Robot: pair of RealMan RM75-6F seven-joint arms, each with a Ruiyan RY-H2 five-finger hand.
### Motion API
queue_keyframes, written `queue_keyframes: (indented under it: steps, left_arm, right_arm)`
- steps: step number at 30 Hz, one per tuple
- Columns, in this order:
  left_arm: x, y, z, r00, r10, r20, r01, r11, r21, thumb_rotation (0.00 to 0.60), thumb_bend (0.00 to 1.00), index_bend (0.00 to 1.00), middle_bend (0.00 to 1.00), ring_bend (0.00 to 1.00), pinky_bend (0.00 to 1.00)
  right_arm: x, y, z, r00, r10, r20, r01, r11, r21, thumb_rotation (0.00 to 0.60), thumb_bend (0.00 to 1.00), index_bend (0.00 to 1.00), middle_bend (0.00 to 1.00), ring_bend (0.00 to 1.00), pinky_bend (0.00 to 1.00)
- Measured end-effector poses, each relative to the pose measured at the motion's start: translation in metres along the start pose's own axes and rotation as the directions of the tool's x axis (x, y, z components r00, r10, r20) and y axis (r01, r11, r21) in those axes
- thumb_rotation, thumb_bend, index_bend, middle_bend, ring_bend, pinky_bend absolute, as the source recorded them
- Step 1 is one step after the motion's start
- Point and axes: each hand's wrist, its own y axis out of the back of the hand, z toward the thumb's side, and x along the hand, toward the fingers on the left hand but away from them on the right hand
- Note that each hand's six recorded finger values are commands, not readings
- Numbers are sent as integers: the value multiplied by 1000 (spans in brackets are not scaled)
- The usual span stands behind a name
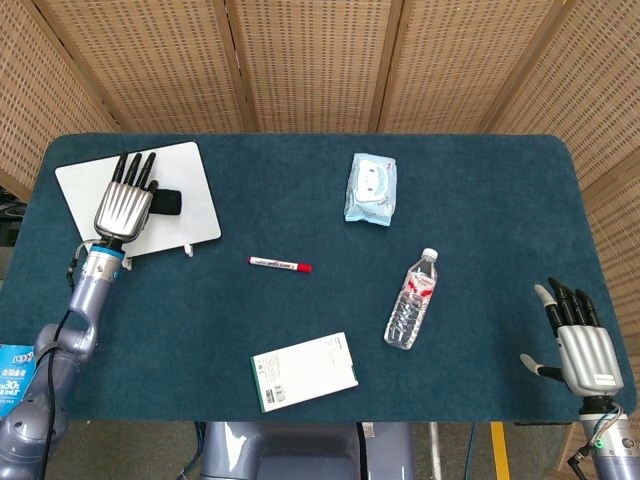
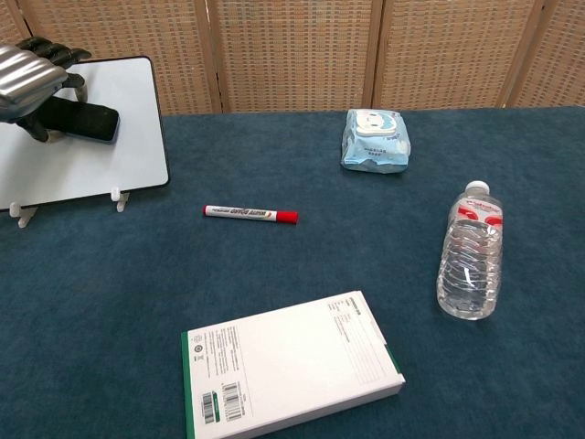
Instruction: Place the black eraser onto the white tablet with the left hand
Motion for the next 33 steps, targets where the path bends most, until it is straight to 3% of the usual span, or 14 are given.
queue_keyframes:
  steps: [25, 30, 33]
  left_arm:
    - [-3, -7, 0, 1000, -23, 2, 23, 999, 40, 600, 171, 366, 0, 0, 0]
    - [-3, -5, -1, 1000, -15, 0, 15, 999, 46, 600, 146, 306, 0, 0, 0]
    - [-3, -4, -4, 1000, -13, -3, 13, 999, 33, 600, 70, 224, 0, 0, 0]
  right_arm:
    - [2, 4, 2, 1000, -21, -10, 21, 1000, -13, 600, 53, 28, 0, 0, 0]
    - [2, 4, 3, 1000, -21, -13, 21, 1000, -14, 600, 53, 28, 0, 0, 0]
    - [2, 3, 2, 1000, -21, -13, 21, 1000, -15, 600, 53, 28, 0, 0, 0]
